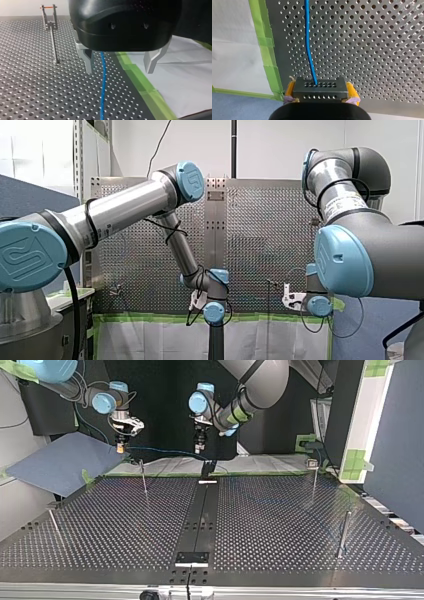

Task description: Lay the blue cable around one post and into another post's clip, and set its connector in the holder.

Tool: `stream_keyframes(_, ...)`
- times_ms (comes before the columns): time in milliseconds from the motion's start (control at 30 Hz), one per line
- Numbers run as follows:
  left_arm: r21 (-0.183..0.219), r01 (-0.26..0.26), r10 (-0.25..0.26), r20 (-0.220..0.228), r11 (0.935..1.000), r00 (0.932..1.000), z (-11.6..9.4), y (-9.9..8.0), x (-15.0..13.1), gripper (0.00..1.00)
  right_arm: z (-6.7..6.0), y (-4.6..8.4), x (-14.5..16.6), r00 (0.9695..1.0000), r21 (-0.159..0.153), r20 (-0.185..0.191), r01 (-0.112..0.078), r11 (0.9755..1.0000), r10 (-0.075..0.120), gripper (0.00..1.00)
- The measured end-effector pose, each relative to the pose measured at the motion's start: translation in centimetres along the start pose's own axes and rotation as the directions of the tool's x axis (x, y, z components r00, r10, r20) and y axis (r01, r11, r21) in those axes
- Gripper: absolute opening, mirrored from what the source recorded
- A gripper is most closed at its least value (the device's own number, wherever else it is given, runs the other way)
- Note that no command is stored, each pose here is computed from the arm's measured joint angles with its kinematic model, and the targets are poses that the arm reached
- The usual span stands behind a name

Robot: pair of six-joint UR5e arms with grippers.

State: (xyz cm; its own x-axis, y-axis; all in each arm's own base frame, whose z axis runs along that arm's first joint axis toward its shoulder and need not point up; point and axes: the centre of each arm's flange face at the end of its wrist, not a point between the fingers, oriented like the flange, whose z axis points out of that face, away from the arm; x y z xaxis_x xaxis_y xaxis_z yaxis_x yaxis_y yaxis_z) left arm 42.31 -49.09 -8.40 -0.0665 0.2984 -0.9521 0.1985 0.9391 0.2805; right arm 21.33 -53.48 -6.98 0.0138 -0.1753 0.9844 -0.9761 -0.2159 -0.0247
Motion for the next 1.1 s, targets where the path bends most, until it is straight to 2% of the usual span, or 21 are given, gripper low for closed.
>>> stream_keyframes(400,0.040,0.024,-0.025,0.022,0.9989,0.9994,0.8,-0.3,-0.6,0.99,0.0,-0.1,0.0,1.0000,0.002,0.001,0.000,1.0000,0.000,0.00)
stream_keyframes(1100,0.024,0.077,-0.078,0.014,0.9967,0.9969,4.2,1.7,-1.0,0.99,0.0,-0.2,0.0,1.0000,0.004,-0.001,0.000,1.0000,0.000,0.00)
